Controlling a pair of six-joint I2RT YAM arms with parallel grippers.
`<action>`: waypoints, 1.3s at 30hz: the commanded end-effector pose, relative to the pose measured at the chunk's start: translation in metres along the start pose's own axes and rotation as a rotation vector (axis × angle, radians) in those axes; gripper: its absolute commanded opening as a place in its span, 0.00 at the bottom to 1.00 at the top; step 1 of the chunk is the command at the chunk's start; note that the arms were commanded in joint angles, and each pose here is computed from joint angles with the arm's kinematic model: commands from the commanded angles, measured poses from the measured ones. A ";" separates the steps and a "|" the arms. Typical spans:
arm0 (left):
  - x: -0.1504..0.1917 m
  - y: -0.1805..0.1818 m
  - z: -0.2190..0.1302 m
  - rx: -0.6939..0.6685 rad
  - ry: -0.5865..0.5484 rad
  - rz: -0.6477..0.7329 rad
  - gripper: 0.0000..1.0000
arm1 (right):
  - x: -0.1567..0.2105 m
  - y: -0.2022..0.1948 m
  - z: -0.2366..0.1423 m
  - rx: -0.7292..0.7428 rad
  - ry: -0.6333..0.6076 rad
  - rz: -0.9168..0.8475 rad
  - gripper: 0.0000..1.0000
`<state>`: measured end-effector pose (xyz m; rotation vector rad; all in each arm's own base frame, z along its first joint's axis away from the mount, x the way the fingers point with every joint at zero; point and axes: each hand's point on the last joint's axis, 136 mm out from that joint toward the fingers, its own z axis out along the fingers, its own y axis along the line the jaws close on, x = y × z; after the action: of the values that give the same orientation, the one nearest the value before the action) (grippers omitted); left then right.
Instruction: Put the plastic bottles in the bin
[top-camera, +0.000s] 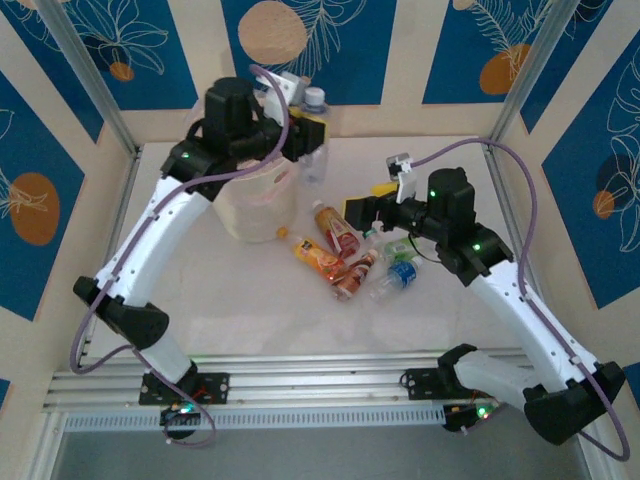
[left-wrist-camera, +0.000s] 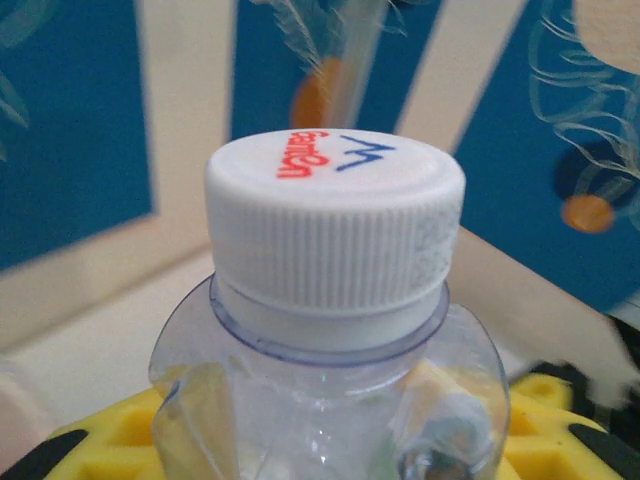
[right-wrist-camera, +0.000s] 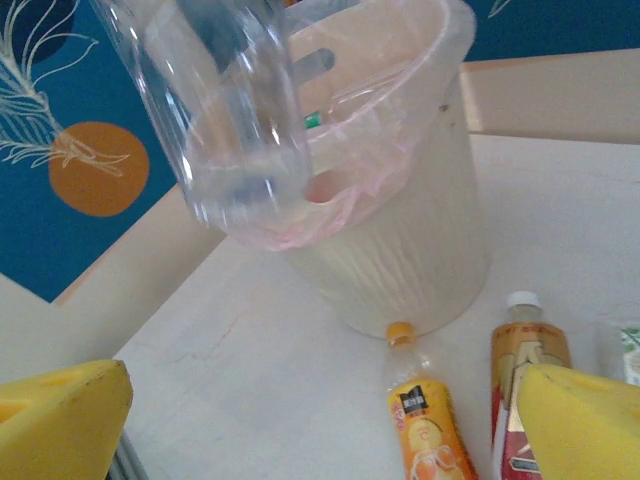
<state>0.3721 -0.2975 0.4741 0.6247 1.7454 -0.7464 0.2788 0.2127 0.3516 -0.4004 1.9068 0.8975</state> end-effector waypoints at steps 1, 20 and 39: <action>-0.041 0.038 -0.037 -0.228 -0.099 0.133 0.34 | -0.003 -0.015 -0.014 0.127 -0.009 0.028 0.99; 0.016 0.212 -0.041 -0.705 0.182 0.136 0.35 | 0.032 -0.086 -0.038 0.558 0.110 0.205 0.99; 0.100 0.267 0.002 -0.728 0.552 0.421 0.43 | 0.042 -0.099 -0.052 0.631 0.130 0.218 0.99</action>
<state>0.5344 -0.1271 0.3374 0.6237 2.0890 0.3117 0.2880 0.1227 0.2795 0.0898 2.2773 0.3941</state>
